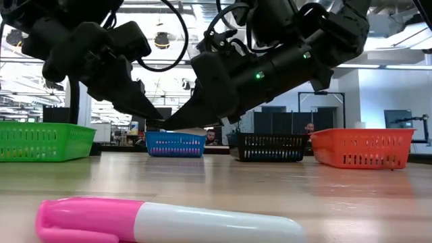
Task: Pick & Place Markers
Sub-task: Put the black highlighter pen into the green basket
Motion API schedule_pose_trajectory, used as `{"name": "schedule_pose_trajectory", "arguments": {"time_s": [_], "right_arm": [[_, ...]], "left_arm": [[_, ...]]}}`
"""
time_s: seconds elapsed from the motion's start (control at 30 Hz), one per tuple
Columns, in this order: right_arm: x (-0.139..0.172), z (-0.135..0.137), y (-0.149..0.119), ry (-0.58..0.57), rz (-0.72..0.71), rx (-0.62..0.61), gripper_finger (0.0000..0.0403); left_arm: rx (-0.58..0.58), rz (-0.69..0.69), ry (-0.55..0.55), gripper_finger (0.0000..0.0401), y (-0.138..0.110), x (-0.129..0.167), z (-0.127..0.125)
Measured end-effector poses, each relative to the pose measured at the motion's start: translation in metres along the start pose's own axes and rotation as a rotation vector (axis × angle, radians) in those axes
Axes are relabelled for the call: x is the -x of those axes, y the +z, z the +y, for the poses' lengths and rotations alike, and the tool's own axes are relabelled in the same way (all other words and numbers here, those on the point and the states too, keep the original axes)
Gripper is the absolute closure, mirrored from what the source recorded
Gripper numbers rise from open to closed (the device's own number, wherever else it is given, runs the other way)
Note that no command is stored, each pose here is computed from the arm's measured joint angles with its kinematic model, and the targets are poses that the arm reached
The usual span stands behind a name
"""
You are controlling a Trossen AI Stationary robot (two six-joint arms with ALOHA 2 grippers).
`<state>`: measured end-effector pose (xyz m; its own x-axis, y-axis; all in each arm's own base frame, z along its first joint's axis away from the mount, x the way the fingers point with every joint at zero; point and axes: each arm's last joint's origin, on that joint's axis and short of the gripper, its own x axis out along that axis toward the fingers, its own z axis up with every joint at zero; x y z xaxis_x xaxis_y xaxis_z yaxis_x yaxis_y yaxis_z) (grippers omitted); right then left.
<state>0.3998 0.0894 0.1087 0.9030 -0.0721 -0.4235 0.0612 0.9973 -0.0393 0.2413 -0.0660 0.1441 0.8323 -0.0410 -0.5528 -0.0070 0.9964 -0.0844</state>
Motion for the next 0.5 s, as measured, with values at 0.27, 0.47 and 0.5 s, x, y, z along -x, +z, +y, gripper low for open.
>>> {"name": "schedule_pose_trajectory", "arguments": {"time_s": [0.27,0.47,0.5], "right_arm": [[0.0001,-0.0005,0.0036,-0.025,-0.036,-0.008,0.0363],[0.0003,-0.0004,0.0051,-0.024,-0.047,-0.012,0.0359],[0.0003,-0.0004,0.0051,-0.024,-0.048,-0.012,0.0357]], "left_arm": [[0.0,0.011,0.009,0.0256,-0.002,-0.0021,0.0011],[0.014,0.004,0.019,0.0277,-0.0007,-0.0026,0.0039],[0.015,0.003,0.019,0.0281,-0.0006,-0.0026,0.004]]}}
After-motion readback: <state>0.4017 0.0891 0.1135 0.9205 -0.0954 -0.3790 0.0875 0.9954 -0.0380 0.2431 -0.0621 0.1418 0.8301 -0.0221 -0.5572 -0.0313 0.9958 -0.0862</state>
